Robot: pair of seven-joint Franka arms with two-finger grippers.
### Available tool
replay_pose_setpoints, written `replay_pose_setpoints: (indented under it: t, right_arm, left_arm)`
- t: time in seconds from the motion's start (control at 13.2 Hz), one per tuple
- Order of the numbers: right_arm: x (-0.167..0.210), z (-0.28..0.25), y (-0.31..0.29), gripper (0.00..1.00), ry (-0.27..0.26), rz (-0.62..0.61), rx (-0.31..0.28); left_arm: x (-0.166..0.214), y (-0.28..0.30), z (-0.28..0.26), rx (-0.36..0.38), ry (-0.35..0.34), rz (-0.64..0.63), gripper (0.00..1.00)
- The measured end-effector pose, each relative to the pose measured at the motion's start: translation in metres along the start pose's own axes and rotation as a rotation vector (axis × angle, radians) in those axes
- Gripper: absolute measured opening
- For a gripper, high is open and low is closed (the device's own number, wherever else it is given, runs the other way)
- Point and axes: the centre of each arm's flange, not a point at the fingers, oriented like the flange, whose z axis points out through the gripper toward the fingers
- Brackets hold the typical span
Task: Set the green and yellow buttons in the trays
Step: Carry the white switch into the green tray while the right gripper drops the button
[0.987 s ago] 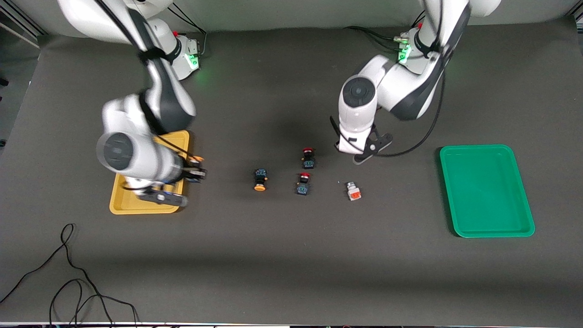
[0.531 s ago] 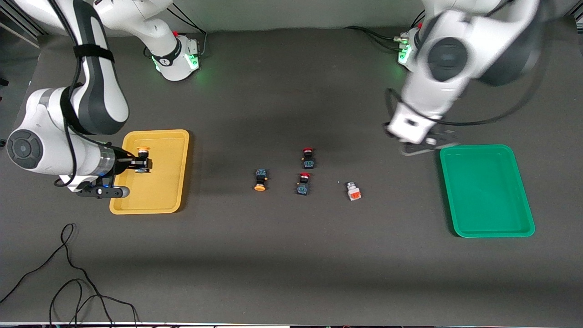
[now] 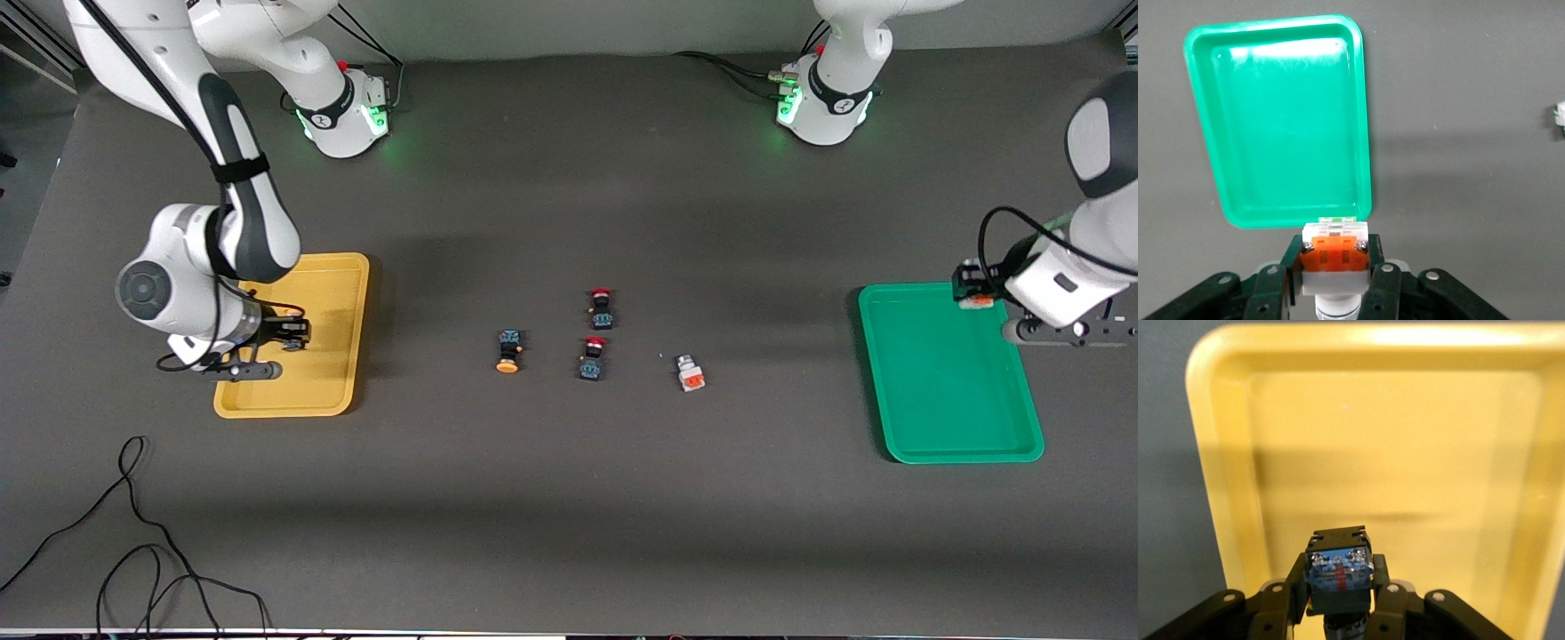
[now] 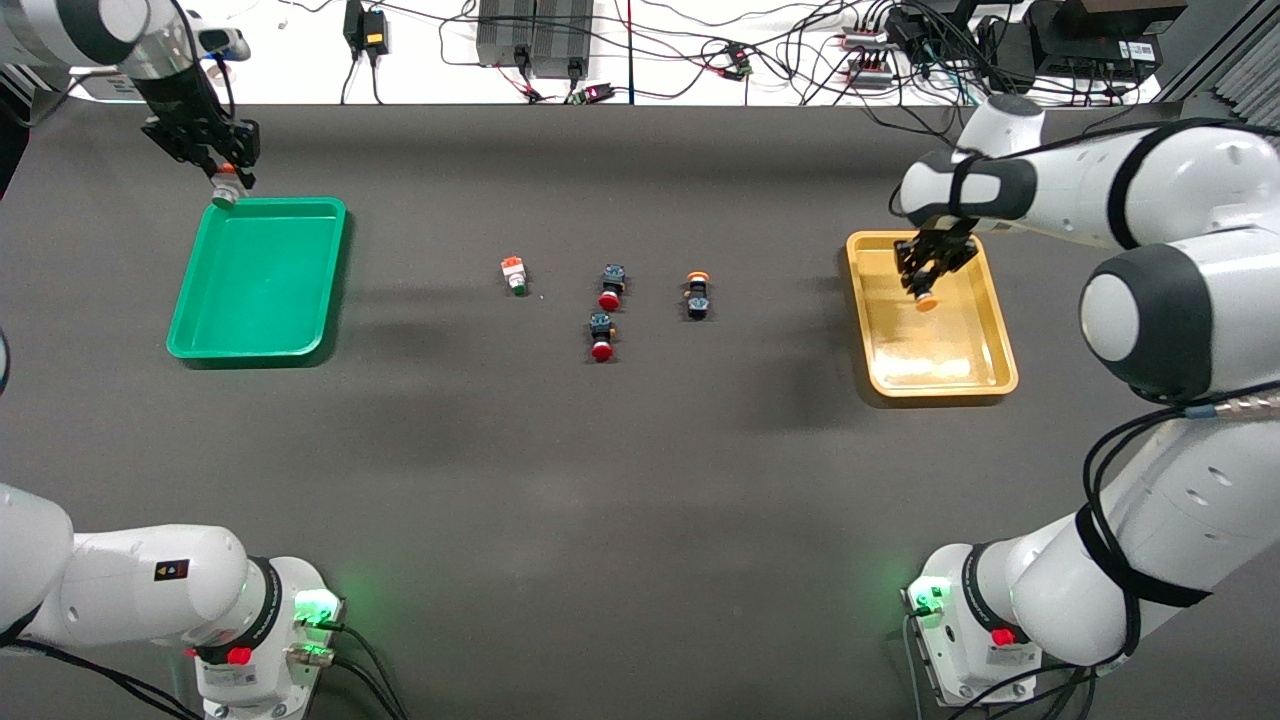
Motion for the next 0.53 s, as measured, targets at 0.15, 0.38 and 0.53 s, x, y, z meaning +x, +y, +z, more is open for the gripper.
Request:
replay_pose_setpoints:
  t: [0.15, 0.38, 0.53]
  right_arm:
    - [0.002, 0.015, -0.006, 0.41, 0.006, -0.022, 0.007]
    - [0.003, 0.024, -0.006, 0.58, 0.0, -0.027, 0.024]
    - [0.004, 0.017, -0.008, 0.8, -0.006, -0.027, 0.038]
  left_arm:
    - [0.028, -0.004, 0.051, -0.011, 0.012, -0.001, 0.41]
    - [0.058, -0.037, 0.126, -0.035, 0.046, -0.042, 0.41]
    - [0.071, -0.043, 0.174, -0.046, 0.081, -0.055, 0.41]
